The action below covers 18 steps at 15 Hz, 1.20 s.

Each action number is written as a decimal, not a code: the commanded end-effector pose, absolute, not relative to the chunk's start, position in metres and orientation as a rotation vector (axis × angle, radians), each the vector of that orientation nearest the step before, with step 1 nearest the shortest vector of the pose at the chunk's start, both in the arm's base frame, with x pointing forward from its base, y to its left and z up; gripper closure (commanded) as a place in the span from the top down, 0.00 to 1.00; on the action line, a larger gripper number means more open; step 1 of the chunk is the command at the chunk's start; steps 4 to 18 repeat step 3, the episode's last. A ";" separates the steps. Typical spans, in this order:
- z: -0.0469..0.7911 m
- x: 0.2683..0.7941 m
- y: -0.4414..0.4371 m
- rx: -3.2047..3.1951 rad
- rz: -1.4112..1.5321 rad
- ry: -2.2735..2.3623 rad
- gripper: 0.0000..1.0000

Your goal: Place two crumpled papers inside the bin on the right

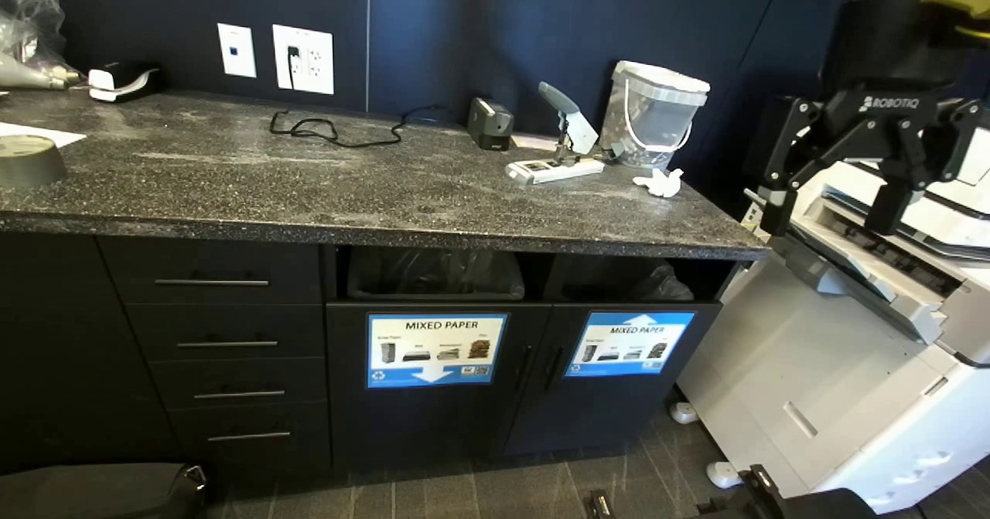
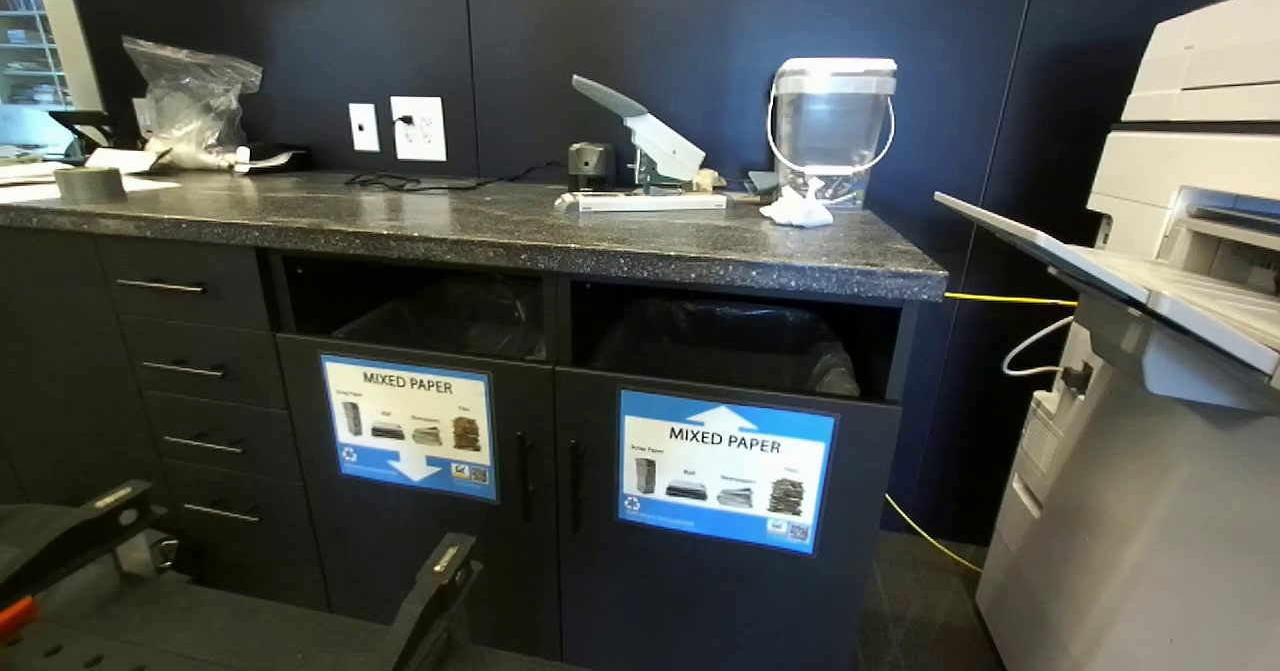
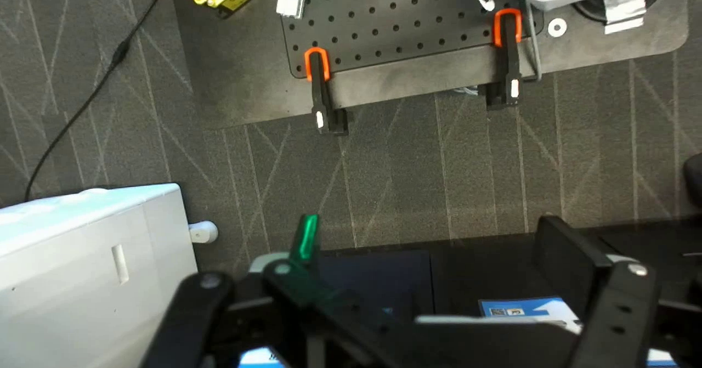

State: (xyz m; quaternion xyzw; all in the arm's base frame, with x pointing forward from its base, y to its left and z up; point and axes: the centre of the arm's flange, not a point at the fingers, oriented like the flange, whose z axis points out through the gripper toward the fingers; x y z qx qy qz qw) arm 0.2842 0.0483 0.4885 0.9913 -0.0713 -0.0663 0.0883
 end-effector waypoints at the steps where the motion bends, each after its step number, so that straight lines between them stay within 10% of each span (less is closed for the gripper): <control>1: 0.489 0.277 0.046 2.951 -0.216 -0.223 1.00; 18: 0.491 0.273 0.045 2.951 -0.211 -0.226 1.00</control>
